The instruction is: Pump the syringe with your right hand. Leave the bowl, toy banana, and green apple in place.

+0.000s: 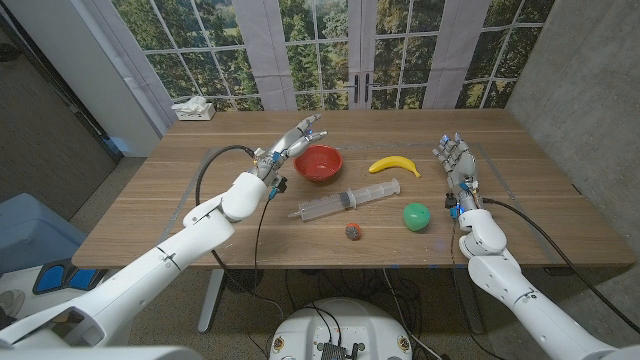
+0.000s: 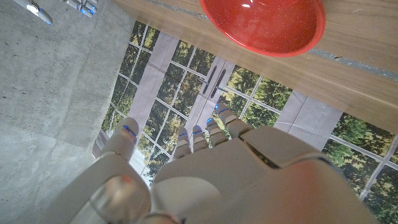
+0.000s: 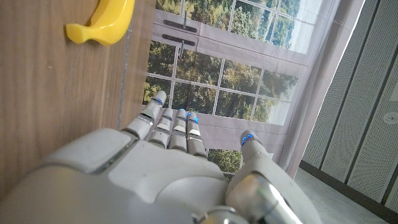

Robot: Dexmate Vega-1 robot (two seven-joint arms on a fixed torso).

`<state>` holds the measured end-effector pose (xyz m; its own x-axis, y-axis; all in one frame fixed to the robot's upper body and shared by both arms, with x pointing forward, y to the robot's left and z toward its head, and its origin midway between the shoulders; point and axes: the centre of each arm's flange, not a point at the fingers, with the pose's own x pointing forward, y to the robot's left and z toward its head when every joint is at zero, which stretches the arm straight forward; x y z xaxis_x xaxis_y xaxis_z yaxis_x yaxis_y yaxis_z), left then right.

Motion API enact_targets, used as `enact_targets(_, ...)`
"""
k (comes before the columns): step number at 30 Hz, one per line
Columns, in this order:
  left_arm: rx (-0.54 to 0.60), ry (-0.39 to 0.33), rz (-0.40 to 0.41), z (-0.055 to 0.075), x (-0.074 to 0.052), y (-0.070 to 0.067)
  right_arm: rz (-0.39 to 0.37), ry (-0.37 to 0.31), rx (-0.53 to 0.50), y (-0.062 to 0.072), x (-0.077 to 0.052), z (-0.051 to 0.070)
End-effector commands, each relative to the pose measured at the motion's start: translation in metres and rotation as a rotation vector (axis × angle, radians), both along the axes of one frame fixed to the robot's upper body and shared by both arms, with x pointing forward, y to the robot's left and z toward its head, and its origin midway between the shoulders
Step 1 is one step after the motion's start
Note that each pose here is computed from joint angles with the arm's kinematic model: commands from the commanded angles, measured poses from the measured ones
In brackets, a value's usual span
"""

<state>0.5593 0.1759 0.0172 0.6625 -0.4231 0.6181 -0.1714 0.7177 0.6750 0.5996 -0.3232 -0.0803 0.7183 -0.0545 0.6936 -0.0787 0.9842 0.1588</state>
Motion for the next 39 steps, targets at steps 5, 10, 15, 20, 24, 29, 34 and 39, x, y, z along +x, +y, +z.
enact_targets(5, 0.096, 0.013, 0.005, -0.007, -0.01, -0.012, -0.011, -0.008, 0.011, -0.002, -0.014, -0.009)
enact_targets(10, 0.122, 0.013, -0.003, -0.01, -0.013, -0.017, -0.013, -0.011, 0.015, -0.002, -0.017, -0.012)
enact_targets(15, 0.139, 0.021, -0.01, -0.012, -0.014, -0.02, -0.019, -0.017, 0.018, -0.003, -0.021, -0.015)
enact_targets(20, 0.159, 0.021, -0.003, -0.014, -0.016, -0.023, -0.023, -0.021, 0.025, -0.005, -0.024, -0.017)
enact_targets(24, 0.178, 0.03, -0.002, -0.016, -0.017, -0.026, -0.025, -0.022, 0.025, -0.005, -0.026, -0.019)
enact_targets(29, 0.193, 0.039, -0.016, -0.019, -0.019, -0.03, -0.025, -0.026, 0.028, -0.006, -0.029, -0.02)
enact_targets(34, 0.207, 0.04, -0.018, -0.021, -0.021, -0.033, -0.026, -0.029, 0.028, -0.006, -0.03, -0.021)
enact_targets(39, 0.219, 0.046, -0.02, -0.023, -0.023, -0.035, -0.022, -0.03, 0.027, -0.006, -0.031, -0.022)
